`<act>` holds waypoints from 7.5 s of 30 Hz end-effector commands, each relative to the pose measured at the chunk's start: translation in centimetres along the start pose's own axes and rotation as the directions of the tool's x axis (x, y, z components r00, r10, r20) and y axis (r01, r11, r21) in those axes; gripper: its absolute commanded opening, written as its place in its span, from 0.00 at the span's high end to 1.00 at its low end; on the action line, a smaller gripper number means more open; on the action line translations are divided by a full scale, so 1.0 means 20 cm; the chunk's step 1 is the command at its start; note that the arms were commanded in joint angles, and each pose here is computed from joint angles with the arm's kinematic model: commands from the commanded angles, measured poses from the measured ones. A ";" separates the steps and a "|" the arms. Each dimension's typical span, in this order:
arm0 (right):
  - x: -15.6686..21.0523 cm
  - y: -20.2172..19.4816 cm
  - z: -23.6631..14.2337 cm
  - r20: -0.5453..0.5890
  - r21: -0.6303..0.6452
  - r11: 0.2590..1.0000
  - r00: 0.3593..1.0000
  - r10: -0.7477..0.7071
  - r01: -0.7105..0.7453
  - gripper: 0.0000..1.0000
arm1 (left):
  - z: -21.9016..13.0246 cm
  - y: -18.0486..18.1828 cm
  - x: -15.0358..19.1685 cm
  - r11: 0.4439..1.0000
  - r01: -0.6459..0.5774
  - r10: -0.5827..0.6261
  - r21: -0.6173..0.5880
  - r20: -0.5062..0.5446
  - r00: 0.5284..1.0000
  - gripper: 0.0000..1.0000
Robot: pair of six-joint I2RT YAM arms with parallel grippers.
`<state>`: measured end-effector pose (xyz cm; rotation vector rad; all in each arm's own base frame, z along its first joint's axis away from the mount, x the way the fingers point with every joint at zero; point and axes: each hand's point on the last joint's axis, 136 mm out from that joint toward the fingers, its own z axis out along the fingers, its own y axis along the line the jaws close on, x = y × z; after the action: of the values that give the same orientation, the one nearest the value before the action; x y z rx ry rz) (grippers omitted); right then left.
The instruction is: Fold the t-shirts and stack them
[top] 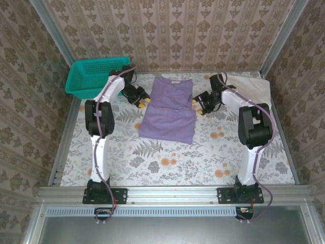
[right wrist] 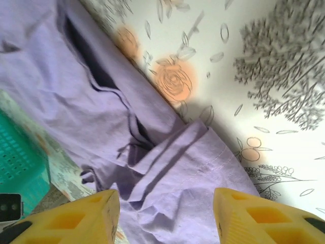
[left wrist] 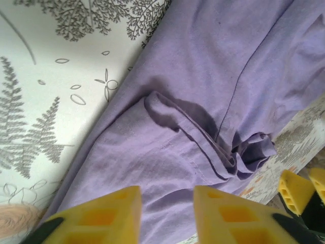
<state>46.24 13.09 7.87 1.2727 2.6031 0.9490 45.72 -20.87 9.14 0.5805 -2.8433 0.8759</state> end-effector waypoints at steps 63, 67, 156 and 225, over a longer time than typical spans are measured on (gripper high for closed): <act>0.57 -0.34 0.17 -0.177 0.105 0.935 0.932 -0.317 0.338 0.83 | 0.43 -0.02 0.78 0.837 -0.532 0.529 -0.127 -0.059 0.847 0.63; 0.45 -0.51 0.23 -0.159 0.173 0.950 0.959 -0.234 0.260 0.83 | 0.44 0.23 0.64 0.845 -0.434 0.453 -0.313 -0.014 0.891 0.62; 1.11 -1.22 -0.26 -0.416 0.199 0.820 0.804 -0.426 0.537 1.00 | 0.15 1.07 1.38 0.912 -0.167 0.134 -0.374 -0.114 0.984 1.00; 0.59 -0.04 0.22 -0.228 -0.100 0.947 0.919 -0.321 0.306 0.90 | 0.32 -0.17 0.44 0.934 -0.352 0.357 -0.060 0.099 0.929 0.67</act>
<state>38.74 22.28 7.80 0.6867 2.8497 1.1212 39.36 -31.47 10.84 0.1826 -3.1042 0.9375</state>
